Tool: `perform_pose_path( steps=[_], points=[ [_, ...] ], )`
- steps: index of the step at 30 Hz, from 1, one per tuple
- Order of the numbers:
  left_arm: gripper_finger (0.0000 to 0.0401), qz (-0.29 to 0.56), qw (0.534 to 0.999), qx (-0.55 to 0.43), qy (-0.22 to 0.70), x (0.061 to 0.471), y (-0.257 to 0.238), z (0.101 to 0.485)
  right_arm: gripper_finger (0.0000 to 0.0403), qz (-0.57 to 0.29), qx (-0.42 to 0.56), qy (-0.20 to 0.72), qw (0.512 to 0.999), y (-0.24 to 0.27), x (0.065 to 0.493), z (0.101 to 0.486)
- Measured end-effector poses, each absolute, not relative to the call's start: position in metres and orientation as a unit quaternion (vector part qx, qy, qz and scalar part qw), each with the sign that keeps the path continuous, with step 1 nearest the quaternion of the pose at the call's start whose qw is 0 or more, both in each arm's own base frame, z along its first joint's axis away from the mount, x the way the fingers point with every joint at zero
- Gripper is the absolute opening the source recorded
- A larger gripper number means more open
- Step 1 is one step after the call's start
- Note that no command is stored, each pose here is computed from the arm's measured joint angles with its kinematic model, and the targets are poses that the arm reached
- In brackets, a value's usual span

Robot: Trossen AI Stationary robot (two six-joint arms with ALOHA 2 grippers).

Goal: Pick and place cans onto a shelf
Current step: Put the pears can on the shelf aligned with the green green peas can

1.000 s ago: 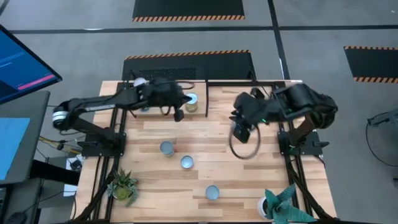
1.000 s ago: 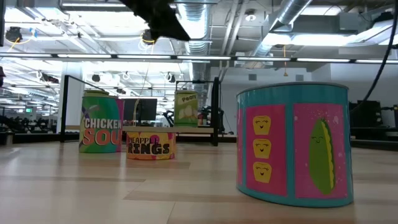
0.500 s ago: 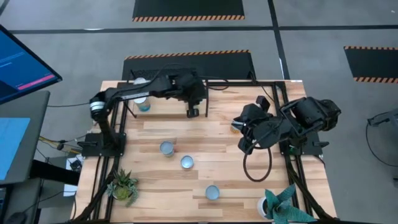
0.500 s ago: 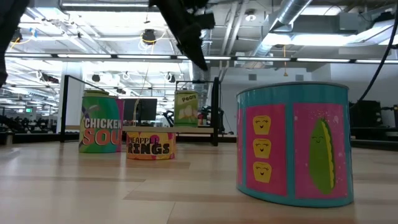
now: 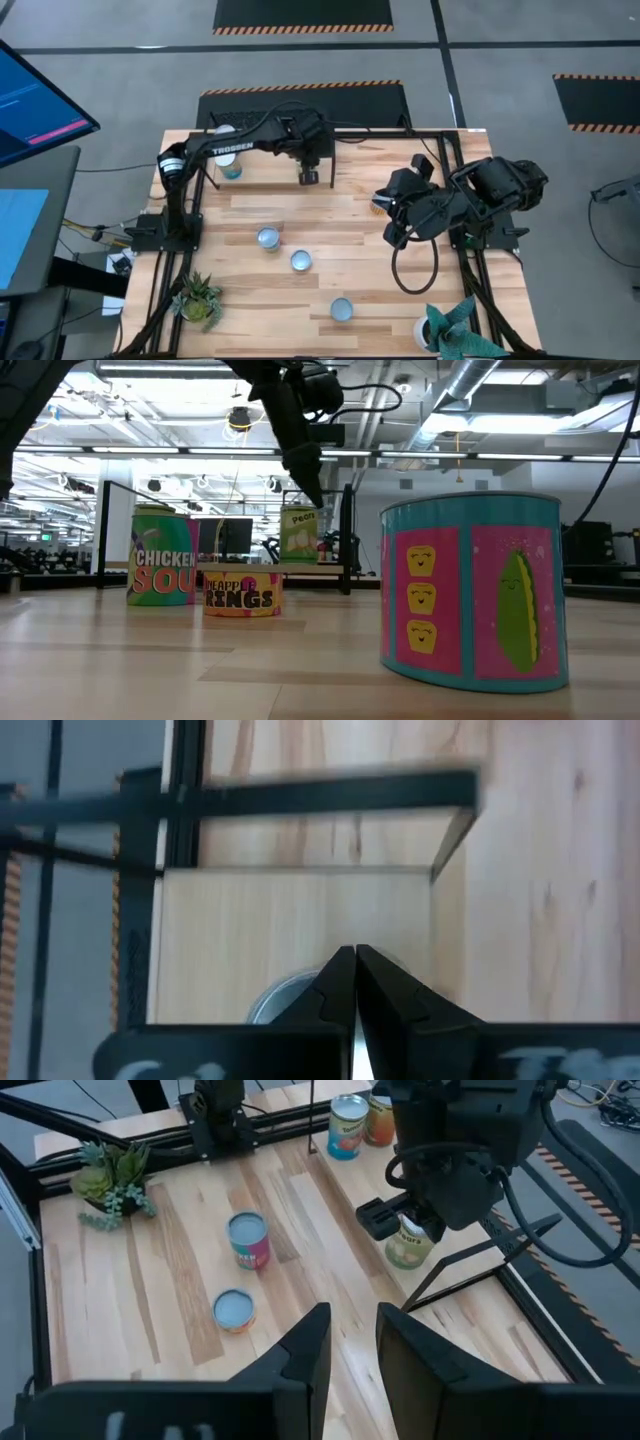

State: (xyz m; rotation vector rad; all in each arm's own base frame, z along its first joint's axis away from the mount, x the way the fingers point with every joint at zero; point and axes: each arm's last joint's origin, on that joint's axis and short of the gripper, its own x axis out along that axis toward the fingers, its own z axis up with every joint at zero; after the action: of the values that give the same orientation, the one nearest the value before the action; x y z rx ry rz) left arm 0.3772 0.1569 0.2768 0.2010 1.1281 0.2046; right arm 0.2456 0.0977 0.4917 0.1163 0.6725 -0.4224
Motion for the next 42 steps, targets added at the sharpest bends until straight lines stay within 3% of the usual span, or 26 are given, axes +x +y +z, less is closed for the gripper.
perform_pose_path(
  steps=[22, 35, 42],
  points=[
    [0.0001, 0.127, 0.706, -0.009, 0.697, 0.316, 0.191, 0.266, 0.0106, -0.204, 0.053, 0.328, 0.921, 0.098, 0.246, 0.492],
    [0.0001, 0.181, 0.685, -0.038, 0.705, 0.294, 0.221, 0.266, 0.0106, -0.204, 0.054, 0.328, 0.921, 0.098, 0.246, 0.492],
    [0.0001, 0.127, 0.691, -0.082, 0.707, 0.292, 0.197, 0.277, 0.0106, -0.204, 0.054, 0.328, 0.921, 0.098, 0.246, 0.492]
  ],
)
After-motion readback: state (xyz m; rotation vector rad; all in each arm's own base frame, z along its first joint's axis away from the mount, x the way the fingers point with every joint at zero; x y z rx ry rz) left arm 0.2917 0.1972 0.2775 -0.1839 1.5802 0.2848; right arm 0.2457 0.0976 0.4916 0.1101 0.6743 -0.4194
